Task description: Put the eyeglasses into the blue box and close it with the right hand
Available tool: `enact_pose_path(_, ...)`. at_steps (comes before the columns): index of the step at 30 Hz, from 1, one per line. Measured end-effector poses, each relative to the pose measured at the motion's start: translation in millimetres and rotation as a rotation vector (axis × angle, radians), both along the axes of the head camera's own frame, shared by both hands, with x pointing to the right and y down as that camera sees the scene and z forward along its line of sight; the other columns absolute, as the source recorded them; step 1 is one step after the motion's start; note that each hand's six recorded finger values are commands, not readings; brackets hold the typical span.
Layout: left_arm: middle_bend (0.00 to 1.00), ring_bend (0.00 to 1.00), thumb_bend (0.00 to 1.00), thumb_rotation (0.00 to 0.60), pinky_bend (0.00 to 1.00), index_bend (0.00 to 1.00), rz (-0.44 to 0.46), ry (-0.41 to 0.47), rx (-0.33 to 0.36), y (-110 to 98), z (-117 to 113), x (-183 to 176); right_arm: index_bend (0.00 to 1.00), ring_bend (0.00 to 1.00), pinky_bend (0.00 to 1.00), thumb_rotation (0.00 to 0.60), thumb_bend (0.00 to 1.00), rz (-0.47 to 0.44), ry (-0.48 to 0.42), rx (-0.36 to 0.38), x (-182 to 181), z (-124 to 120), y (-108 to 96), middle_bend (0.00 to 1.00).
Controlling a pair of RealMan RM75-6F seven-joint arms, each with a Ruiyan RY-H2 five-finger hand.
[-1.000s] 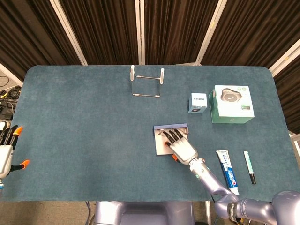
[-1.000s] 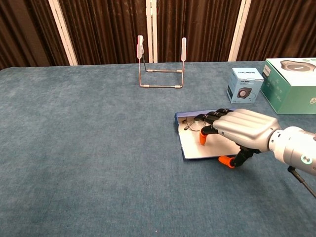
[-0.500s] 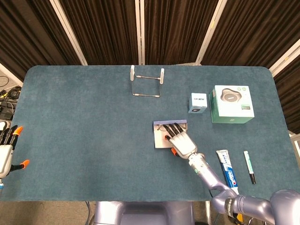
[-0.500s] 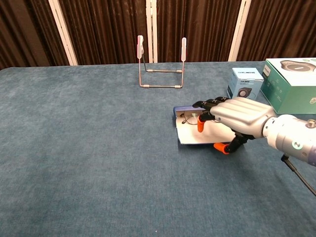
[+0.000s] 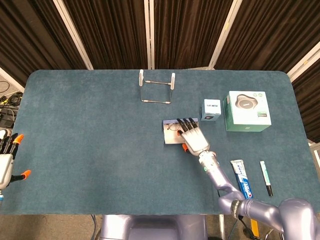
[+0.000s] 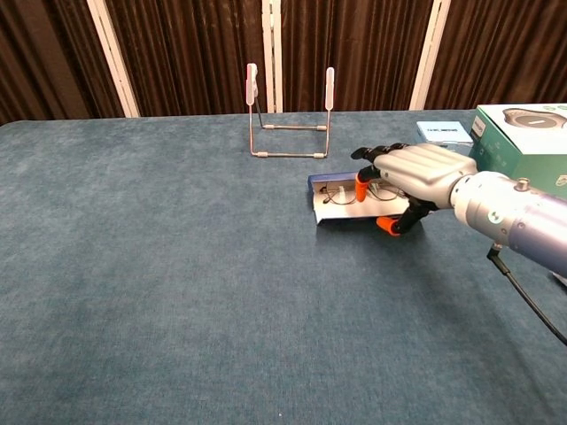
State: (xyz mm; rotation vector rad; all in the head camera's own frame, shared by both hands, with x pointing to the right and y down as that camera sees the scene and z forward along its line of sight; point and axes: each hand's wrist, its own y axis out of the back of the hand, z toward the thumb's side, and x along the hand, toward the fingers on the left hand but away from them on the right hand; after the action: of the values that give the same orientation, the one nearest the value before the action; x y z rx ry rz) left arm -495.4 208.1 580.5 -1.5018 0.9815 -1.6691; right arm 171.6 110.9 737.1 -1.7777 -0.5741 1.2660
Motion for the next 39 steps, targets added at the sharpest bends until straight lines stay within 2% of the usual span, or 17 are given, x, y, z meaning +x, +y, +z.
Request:
enact_pose_path(7, 0.00, 0.00, 0.00, 0.600, 0.00, 0.00, -0.003, -0.003, -0.003, -0.3, 1.5, -0.6, 0.42, 0.00, 0.00, 0.600, 0.33, 0.031, 0.016, 0.022, -0.5, 3.9, -15.1, 0.00)
enact_pose_path(11, 0.00, 0.00, 0.00, 0.600, 0.00, 0.00, -0.004, -0.007, -0.005, -0.5, 2.5, -1.0, 0.47, 0.00, 0.00, 0.600, 0.33, 0.050, 0.015, 0.017, -2.3, 7.0, -19.5, 0.00)
enact_pose_path(15, 0.00, 0.00, 0.00, 0.600, 0.00, 0.00, -0.008, -0.009, -0.006, -0.7, 3.0, -2.1, 0.58, 0.00, 0.00, 0.600, 0.37, 0.046, 0.015, 0.007, -3.6, 9.4, -17.2, 0.00)
enact_pose_path(23, 0.00, 0.00, 0.00, 0.600, 0.00, 0.00, -0.006, -0.010, -0.009, -0.6, 4.0, -1.7, 0.67, 0.00, 0.00, 0.600, 0.49, 0.006, 0.002, -0.009, -4.1, 7.8, -5.2, 0.01)
enact_pose_path(26, 0.00, 0.00, 0.00, 0.600, 0.00, 0.00, -0.006, -0.007, -0.006, -0.6, 3.1, -1.5, 0.68, 0.00, 0.00, 0.600, 0.50, -0.031, -0.008, -0.018, -3.4, 2.9, 3.9, 0.02)
enact_pose_path(29, 0.00, 0.00, 0.00, 0.600, 0.00, 0.00, -0.003, -0.005, -0.006, 0.0, 2.3, -0.6, 0.69, 0.00, 0.00, 0.600, 0.50, -0.106, -0.008, -0.024, 2.2, -7.9, 19.2, 0.02)
enact_pose_path(34, 0.00, 0.00, 0.00, 0.600, 0.00, 0.00, -0.001, -0.005, -0.012, 1.6, 3.3, 0.3, 0.69, 0.00, 0.00, 0.600, 0.50, -0.244, -0.001, -0.026, 20.7, -41.1, 43.6, 0.03)
enact_pose_path(39, 0.00, 0.00, 0.00, 0.600, 0.00, 0.00, 0.000, -0.004, -0.006, 1.1, 2.0, 0.8, 0.69, 0.00, 0.00, 0.600, 0.50, -0.353, 0.011, 0.004, 24.1, -69.4, 54.9, 0.02)
